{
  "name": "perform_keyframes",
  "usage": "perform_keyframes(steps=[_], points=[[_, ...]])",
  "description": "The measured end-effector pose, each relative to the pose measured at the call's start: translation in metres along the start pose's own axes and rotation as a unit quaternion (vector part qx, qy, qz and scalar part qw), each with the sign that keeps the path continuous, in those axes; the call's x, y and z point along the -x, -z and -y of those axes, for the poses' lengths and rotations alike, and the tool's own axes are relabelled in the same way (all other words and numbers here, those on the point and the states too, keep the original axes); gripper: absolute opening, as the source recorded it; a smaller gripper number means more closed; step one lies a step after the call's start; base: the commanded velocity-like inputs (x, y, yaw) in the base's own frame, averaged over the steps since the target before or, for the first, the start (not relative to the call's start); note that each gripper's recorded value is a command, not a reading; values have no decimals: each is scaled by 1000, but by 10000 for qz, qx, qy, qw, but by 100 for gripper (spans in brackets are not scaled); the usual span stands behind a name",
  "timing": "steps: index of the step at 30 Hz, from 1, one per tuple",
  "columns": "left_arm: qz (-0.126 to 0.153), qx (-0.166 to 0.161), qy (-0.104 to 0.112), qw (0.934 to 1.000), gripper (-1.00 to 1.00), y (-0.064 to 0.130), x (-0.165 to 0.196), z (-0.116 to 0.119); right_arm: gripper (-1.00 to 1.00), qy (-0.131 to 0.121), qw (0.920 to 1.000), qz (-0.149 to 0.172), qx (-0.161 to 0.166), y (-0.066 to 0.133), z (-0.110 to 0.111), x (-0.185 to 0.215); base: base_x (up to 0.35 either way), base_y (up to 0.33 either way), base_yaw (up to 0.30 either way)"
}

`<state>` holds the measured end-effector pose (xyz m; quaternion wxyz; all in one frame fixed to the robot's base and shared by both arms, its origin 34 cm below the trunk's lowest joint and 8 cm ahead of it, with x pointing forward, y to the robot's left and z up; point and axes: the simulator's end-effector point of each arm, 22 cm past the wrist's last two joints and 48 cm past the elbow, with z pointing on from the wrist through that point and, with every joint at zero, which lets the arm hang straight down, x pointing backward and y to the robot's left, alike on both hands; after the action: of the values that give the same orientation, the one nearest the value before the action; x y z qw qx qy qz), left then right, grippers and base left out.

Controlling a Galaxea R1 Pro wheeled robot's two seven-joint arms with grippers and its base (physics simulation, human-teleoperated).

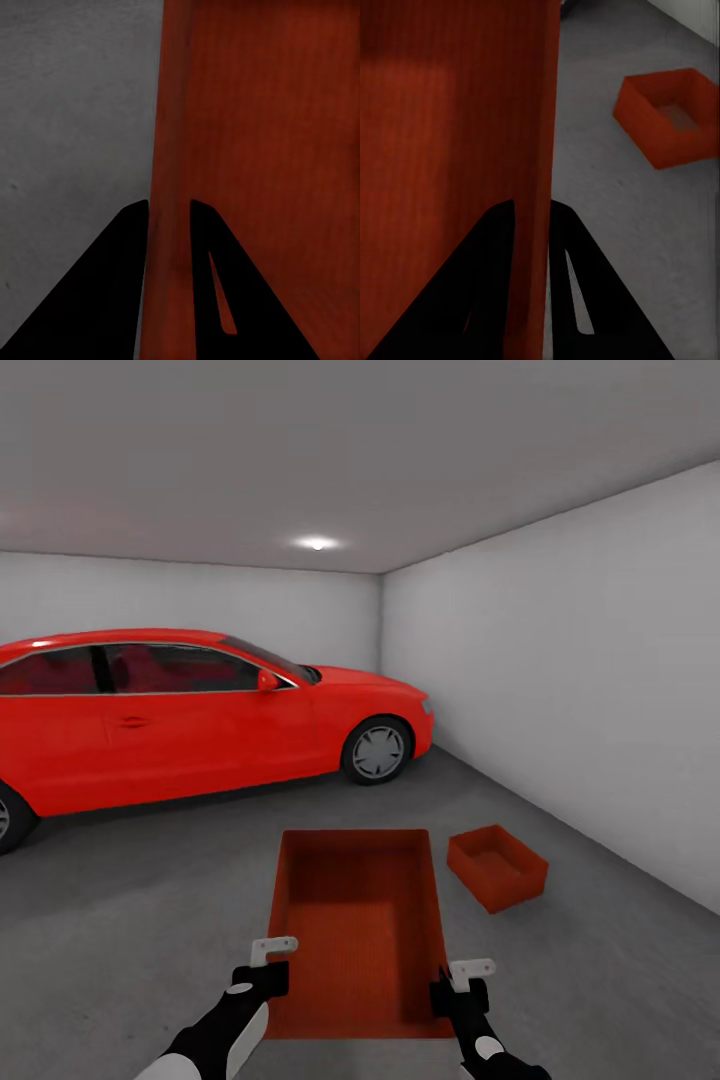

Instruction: Move the two storage containers from the living room to the garage. In the garage, place one container on the floor and stack the other container on top of it (either order is fine).

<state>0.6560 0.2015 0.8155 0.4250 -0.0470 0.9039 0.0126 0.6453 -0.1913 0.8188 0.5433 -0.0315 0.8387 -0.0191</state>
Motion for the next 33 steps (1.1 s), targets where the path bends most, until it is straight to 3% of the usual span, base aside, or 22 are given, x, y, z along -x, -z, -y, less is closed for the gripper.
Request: perform_keyframes(steps=[33], points=[[-4, -1, 6, 10000, -100, 0, -1, -1, -100, 5, 10000, -4, -1, 0, -1, 0, 318, 183, -285]])
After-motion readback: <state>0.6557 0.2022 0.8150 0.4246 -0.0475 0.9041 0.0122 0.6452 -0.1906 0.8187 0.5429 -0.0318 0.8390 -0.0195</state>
